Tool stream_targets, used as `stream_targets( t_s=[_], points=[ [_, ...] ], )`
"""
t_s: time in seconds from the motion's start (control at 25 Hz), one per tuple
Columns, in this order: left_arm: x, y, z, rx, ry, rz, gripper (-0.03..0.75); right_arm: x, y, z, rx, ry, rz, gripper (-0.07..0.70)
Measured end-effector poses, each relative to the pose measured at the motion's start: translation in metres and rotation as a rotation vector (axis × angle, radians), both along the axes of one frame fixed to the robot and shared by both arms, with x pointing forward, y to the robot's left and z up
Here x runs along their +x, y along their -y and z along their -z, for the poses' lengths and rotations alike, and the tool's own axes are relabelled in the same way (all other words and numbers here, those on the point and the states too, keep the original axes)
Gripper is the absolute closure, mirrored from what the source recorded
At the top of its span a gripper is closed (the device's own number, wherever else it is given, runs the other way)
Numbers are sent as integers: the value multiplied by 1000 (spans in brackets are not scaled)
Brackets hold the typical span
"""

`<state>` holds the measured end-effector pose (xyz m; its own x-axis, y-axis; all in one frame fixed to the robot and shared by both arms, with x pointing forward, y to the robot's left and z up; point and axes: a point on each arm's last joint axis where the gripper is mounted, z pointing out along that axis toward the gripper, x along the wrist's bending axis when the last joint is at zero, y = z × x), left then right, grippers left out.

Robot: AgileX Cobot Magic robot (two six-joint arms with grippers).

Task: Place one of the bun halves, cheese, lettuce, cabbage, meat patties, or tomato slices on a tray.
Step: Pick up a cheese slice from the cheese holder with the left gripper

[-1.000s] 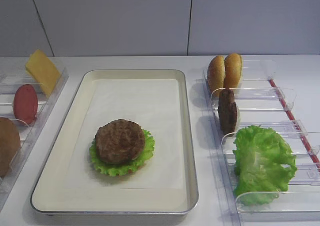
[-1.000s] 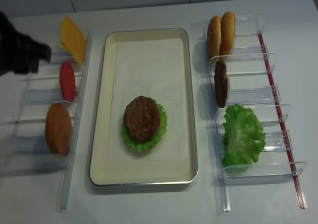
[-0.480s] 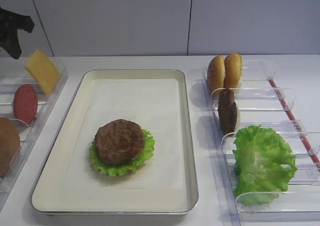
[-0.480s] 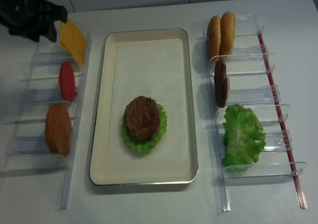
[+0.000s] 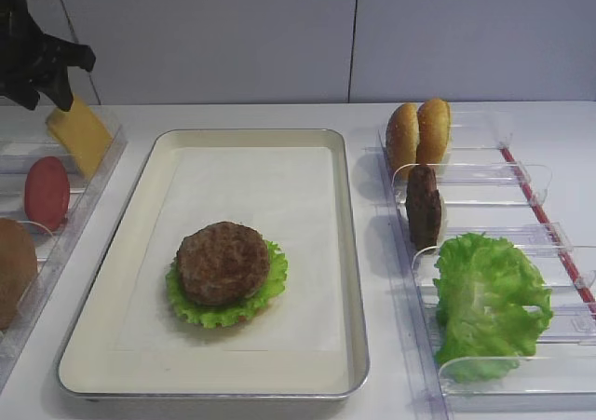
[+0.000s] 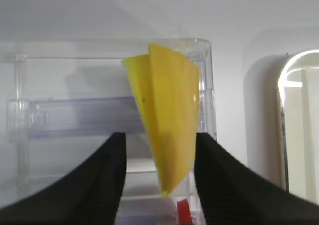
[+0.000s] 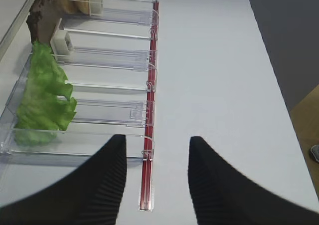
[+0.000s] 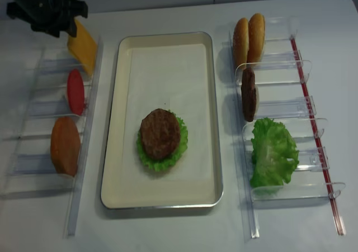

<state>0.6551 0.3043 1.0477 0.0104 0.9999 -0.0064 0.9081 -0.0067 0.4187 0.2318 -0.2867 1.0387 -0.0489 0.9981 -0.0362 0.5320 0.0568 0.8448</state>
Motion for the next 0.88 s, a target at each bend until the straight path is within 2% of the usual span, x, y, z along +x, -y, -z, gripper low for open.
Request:
stream_targets(
  t_s=[0.24,0.6,0.68,0.88],
  points=[
    [8,2,5,-14,49,17,413,0,0,0,0,0,0,302],
    [13,4,18,-31,30,37,418,0,0,0,-4,0,-2,302],
    [14,4,18,-30,31,39,445,0,0,0,-4,0,-2,302],
    [14,4,18,-29,34,40,578,0,0,0,-4,-2,-3,302]
  ],
)
